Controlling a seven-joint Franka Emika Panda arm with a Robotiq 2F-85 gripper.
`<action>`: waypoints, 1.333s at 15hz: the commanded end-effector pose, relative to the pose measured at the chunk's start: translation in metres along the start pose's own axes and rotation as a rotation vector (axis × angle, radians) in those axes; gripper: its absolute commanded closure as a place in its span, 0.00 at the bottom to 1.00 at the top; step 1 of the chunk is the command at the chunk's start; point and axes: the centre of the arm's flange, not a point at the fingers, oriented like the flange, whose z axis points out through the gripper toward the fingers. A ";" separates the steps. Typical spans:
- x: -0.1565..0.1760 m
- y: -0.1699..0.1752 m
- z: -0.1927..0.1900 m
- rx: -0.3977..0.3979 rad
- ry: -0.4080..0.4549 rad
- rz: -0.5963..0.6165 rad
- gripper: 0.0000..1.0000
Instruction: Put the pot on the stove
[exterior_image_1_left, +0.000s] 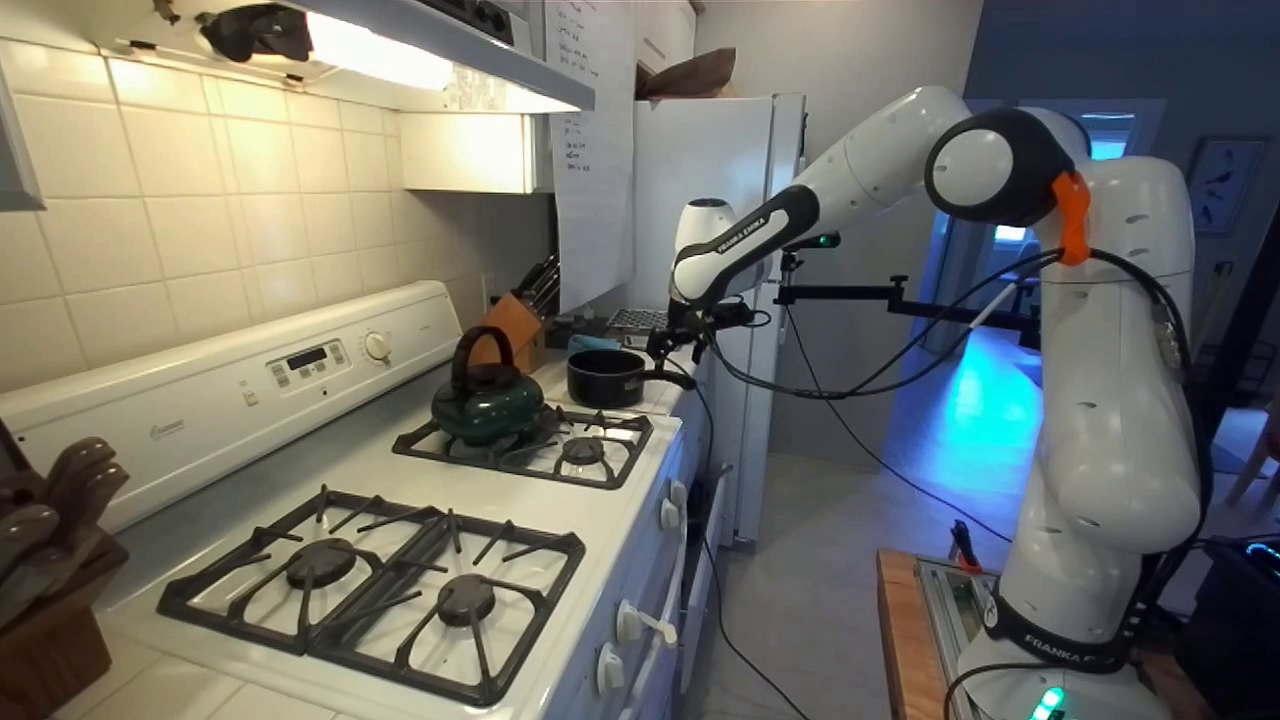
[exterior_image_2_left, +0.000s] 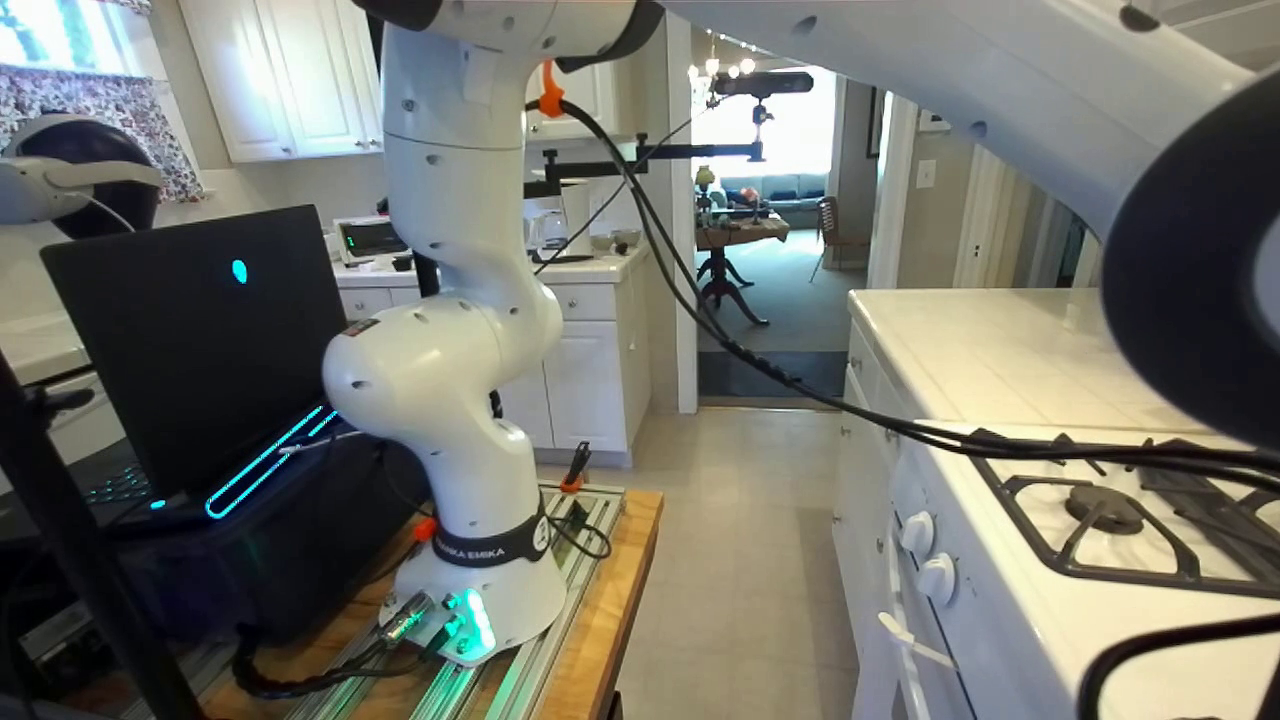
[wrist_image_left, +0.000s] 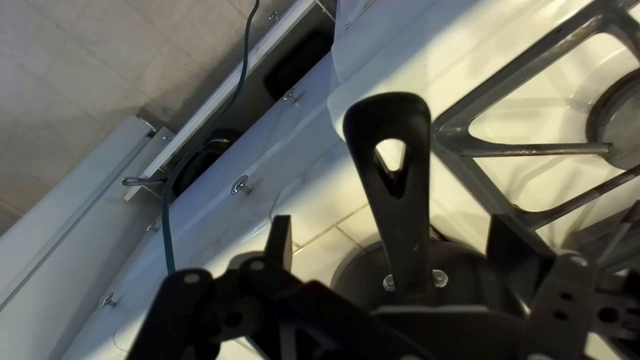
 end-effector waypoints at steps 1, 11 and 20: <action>0.014 -0.006 0.011 0.019 0.023 -0.009 0.00; 0.019 -0.017 0.029 0.042 0.044 -0.014 0.43; 0.025 -0.015 0.028 0.064 0.045 -0.006 0.94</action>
